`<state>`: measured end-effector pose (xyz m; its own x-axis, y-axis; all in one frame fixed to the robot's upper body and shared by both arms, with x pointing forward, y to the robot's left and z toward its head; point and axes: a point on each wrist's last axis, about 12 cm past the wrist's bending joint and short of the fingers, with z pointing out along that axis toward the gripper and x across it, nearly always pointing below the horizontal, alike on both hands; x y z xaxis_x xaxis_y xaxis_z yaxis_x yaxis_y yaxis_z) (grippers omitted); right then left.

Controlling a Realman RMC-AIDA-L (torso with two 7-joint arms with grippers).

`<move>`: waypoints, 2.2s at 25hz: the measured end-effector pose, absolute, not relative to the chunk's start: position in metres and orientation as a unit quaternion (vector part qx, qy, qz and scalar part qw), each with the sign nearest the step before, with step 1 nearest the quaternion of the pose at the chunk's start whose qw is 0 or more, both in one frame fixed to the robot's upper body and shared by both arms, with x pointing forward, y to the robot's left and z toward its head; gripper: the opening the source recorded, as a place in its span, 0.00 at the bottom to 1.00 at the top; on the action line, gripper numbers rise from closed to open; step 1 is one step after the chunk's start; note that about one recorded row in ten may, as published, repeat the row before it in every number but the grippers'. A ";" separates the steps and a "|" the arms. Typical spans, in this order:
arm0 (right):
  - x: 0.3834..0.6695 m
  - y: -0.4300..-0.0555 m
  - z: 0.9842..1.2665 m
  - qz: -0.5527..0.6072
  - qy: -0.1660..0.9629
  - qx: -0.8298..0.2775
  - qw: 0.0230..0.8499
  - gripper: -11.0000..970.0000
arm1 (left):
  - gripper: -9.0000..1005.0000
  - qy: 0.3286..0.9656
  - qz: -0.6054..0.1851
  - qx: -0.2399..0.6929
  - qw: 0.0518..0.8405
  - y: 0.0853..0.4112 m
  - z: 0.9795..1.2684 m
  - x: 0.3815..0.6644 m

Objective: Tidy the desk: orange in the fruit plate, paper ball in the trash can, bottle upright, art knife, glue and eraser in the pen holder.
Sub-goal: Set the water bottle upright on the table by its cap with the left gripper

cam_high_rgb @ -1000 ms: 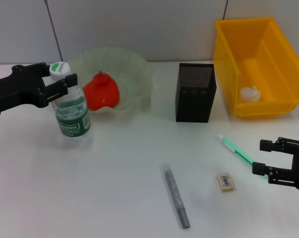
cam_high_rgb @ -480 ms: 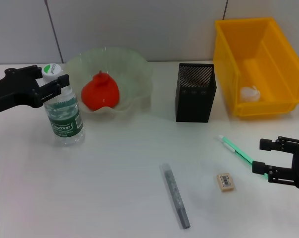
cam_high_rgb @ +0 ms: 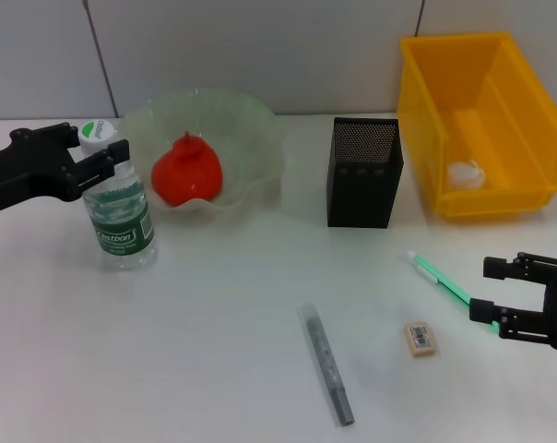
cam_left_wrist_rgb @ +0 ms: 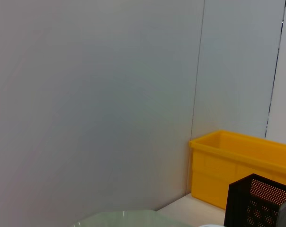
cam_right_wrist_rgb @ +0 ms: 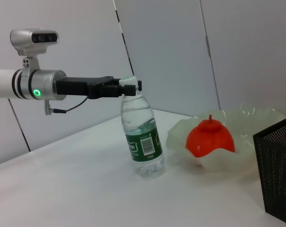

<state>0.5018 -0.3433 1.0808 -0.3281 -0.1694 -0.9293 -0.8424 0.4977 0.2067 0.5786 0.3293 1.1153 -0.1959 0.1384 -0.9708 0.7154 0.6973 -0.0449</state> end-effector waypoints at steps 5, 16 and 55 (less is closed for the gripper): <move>0.501 -0.342 1.081 0.363 0.728 -0.351 0.464 0.75 | 0.53 0.731 -0.257 0.289 0.562 0.329 1.115 0.579; 0.501 -0.343 1.081 0.364 0.727 -0.353 0.464 0.75 | 0.54 0.735 -0.262 0.265 0.567 0.330 1.110 0.578; 0.503 -0.343 1.083 0.363 0.727 -0.352 0.465 0.75 | 0.66 0.738 -0.261 0.264 0.564 0.328 1.107 0.578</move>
<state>0.5032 -0.3431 1.0832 -0.3195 -0.1742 -0.9315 -0.8494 0.4885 0.1999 0.5776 0.3277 1.1073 -0.2254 0.0948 -0.9696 0.6835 0.7246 -0.0881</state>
